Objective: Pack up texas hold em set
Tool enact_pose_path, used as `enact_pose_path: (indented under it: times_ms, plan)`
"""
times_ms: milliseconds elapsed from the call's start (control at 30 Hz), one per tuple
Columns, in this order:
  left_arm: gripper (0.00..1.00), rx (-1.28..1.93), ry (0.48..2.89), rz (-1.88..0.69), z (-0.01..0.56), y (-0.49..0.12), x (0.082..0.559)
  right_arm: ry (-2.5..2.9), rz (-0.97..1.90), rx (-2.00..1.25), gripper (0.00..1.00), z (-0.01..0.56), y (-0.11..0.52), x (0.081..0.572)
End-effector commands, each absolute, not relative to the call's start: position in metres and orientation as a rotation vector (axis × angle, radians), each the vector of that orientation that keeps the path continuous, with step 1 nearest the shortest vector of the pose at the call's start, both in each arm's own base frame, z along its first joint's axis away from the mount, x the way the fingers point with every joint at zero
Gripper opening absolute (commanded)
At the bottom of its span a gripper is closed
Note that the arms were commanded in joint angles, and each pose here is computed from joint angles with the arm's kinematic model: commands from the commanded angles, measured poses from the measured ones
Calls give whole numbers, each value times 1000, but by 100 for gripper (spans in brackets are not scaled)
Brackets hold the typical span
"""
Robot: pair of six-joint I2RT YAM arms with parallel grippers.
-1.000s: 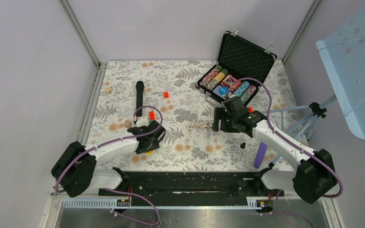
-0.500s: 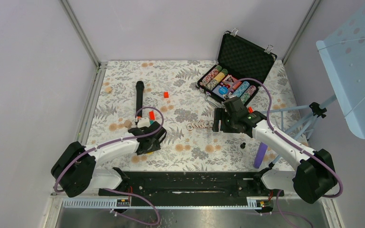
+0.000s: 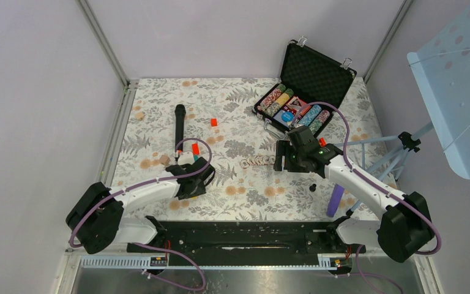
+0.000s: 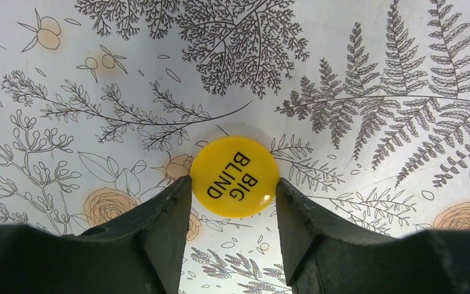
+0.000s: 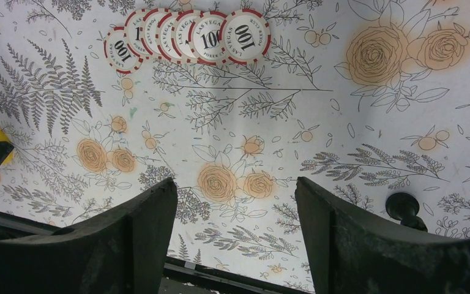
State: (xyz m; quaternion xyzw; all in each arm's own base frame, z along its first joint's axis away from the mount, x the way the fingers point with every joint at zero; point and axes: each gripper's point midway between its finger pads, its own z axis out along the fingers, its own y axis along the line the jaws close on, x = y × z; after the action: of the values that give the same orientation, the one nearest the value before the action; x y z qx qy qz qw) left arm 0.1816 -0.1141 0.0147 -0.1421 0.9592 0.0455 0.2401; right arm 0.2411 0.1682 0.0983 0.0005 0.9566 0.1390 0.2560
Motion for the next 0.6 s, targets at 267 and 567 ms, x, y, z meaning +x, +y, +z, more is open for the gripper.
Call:
enact_pose_path:
  times_ms: [267, 567]
  plan:
    - [46, -322, 2591, 136, 38, -124, 201, 2537, 348, 5, 78, 114, 160, 242]
    - [47, -259, 2557, 144, 63, -138, 225, 2493, 307, 25, 79, 124, 150, 243]
